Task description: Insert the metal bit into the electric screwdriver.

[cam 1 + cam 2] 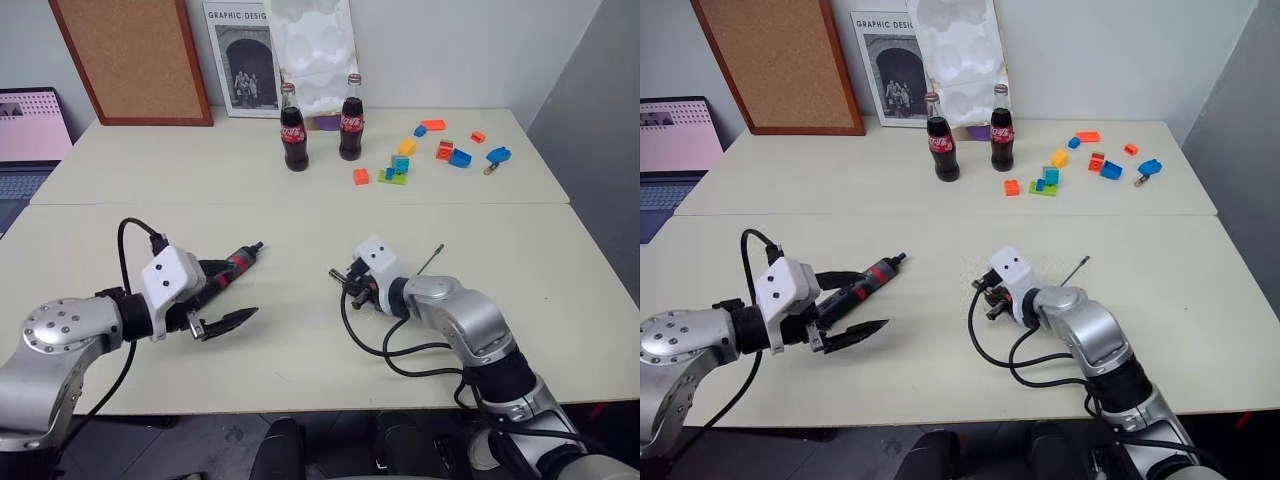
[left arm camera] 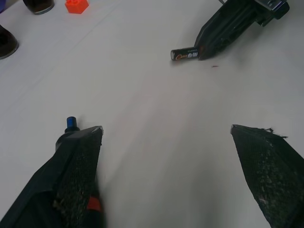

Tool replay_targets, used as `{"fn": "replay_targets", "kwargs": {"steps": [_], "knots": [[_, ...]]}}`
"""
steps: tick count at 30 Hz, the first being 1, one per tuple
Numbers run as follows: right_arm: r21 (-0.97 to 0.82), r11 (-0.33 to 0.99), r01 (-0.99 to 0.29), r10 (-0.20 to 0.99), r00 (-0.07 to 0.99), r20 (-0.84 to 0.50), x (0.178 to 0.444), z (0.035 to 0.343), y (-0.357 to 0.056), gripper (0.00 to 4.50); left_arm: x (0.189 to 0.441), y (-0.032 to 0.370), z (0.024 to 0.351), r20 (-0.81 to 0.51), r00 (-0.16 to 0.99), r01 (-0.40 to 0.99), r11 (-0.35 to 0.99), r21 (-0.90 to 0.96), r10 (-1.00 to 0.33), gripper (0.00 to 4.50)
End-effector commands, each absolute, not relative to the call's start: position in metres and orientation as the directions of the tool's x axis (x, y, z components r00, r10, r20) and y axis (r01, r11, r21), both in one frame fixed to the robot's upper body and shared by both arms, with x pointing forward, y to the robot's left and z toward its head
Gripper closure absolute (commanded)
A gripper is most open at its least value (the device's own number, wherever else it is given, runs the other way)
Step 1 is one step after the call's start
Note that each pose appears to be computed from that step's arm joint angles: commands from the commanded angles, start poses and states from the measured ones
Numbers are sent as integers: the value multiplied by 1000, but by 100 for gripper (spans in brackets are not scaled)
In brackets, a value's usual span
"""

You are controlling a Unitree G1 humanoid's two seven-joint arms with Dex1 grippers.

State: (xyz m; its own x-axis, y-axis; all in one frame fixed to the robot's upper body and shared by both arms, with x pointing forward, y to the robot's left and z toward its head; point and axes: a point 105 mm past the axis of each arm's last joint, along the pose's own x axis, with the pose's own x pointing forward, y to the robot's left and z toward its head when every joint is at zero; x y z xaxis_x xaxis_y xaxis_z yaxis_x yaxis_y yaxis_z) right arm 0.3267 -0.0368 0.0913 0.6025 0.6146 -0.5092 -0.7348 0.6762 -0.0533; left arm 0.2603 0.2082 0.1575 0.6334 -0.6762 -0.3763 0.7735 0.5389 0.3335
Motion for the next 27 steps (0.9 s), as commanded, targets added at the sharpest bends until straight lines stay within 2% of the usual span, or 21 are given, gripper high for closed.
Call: {"fn": "replay_targets", "kwargs": {"steps": [1,5,12,15,20,24,27], "knots": [[-99,671,-735,620,629,-468,331,106,-38,419,264,200,168,-363,613,787,504,356,-701,0],[-133,662,-737,629,644,-435,332,116,-40,419,264,188,172,-359,578,811,470,347,-733,0],[-242,665,-706,617,702,-355,329,143,-67,419,261,149,184,-315,476,867,380,321,-821,0],[-297,728,-619,530,781,-329,331,154,-106,419,261,127,185,-296,420,891,327,315,-858,0],[-414,810,-416,307,901,-307,340,154,-186,419,275,109,181,-295,417,882,305,359,-860,0],[-428,851,-305,167,929,-329,341,145,-242,419,277,90,184,-266,362,899,259,352,-893,0],[-425,867,-262,104,928,-359,343,137,-267,419,280,81,183,-257,341,904,240,355,-904,0]]}}
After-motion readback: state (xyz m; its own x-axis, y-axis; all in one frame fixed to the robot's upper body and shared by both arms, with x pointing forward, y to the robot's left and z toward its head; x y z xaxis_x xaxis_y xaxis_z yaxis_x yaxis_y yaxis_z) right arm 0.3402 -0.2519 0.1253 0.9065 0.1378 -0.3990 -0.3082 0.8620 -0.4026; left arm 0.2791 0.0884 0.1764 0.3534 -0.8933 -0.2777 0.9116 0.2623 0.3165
